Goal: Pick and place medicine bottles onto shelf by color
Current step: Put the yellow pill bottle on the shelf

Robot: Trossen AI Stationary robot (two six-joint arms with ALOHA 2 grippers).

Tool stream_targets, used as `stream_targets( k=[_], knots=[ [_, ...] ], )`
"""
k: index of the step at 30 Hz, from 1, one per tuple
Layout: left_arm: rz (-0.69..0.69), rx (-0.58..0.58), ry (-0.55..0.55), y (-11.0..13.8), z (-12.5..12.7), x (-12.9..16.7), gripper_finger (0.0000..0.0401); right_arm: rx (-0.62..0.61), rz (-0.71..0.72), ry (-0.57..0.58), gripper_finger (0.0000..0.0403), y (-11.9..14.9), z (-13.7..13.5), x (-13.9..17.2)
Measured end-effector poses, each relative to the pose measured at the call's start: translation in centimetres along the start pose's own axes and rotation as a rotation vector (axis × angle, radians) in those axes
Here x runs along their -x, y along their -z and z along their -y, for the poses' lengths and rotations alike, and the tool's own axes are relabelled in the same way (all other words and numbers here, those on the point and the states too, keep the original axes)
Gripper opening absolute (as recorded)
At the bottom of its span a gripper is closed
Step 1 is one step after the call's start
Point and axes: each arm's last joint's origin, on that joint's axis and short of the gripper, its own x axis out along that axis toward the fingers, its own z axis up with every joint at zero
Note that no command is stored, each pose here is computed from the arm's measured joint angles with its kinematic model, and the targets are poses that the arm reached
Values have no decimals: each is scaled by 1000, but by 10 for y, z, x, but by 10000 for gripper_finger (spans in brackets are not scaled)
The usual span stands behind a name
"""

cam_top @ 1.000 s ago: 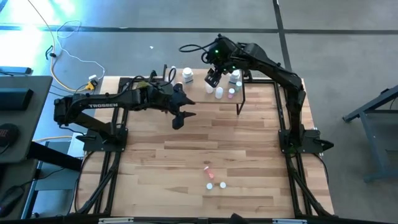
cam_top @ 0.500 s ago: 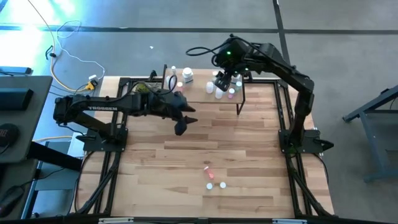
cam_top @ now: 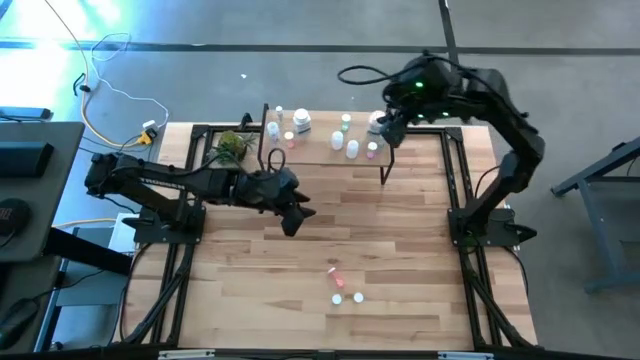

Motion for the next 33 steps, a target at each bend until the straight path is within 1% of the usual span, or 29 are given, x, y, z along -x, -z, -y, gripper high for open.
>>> stream_targets(
  k=[3, 7, 11, 14, 17, 21, 27, 29, 33],
  knots=[
    [-10, 52, -28, 9, 8, 2, 225, -31, 8, -12, 216, 10, 1, 20],
    [-19, 56, -39, 20, 19, 6, 225, -73, 19, -33, 216, 21, 0, 41],
    [-20, 62, -78, 30, 27, 9, 225, -74, 58, -77, 216, 28, -5, 59],
    [-21, 124, -127, 38, 30, 9, 225, -78, 76, -101, 216, 32, -10, 68],
    [-24, 202, -132, 43, 35, 6, 225, -72, 92, -102, 216, 35, -15, 74],
    [-42, 232, -114, 54, 45, 3, 225, -56, 103, -105, 216, 37, -23, 77],
    [-52, 169, -105, 77, 64, -3, 225, -20, 75, -141, 216, 44, -41, 75],
    [-52, 159, -81, 83, 71, -7, 225, 0, 46, -115, 216, 51, -47, 69],
    [-51, 133, -21, 95, 85, -12, 225, 40, -15, -22, 216, 71, -59, 53]
  ],
)
